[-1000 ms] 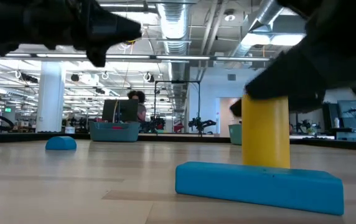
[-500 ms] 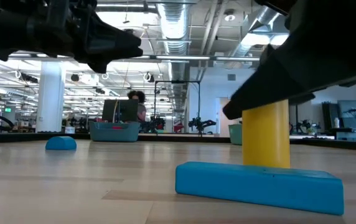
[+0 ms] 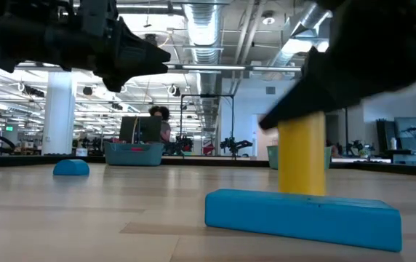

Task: Sort & place blocks by color
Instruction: Put the yellow block into the green bin

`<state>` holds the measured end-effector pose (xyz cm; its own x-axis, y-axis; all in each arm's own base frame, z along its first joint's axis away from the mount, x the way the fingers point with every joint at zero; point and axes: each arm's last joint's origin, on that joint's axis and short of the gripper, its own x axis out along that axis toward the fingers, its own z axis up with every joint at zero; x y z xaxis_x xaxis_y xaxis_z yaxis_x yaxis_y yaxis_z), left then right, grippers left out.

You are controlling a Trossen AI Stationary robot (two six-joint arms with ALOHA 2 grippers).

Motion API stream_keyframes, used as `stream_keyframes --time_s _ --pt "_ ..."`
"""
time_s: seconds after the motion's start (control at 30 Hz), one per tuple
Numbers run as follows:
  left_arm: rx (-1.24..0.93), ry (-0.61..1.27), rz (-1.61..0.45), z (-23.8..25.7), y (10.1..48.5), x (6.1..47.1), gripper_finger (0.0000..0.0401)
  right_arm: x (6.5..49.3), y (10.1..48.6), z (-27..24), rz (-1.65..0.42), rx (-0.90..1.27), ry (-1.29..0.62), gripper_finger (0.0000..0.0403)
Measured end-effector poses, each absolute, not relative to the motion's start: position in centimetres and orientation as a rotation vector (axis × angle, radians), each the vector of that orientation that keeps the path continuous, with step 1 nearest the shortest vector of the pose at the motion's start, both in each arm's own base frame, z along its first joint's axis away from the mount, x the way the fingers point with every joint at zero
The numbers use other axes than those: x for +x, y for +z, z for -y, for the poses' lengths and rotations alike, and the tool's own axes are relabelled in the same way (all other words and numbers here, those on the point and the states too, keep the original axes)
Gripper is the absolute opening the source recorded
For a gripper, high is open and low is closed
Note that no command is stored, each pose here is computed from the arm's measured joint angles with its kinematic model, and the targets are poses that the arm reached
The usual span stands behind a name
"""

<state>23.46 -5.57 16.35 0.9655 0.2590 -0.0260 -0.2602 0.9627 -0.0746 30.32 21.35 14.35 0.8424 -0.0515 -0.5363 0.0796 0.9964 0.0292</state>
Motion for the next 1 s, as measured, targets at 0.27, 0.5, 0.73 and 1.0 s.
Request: stream_keyframes --time_s 0.27,0.5,0.73,1.0 --pt "-0.096 0.03 -0.095 4.6 16.9 25.4 0.0205 28.9 19.2 -20.7 -0.405 -0.091 -0.226 0.0118" --pt "-0.032 -0.051 -0.177 5.0 18.4 27.5 0.0251 29.7 20.9 -19.2 -0.275 -0.042 -0.414 0.0123" --pt "0.016 -0.061 -0.138 5.3 19.7 28.3 0.0276 31.0 21.5 -17.5 -0.228 -0.003 -0.467 0.0123" --pt "0.014 -0.061 -0.149 5.3 19.6 28.3 0.0277 31.8 22.3 -16.8 -0.187 -0.012 -0.447 0.0123"
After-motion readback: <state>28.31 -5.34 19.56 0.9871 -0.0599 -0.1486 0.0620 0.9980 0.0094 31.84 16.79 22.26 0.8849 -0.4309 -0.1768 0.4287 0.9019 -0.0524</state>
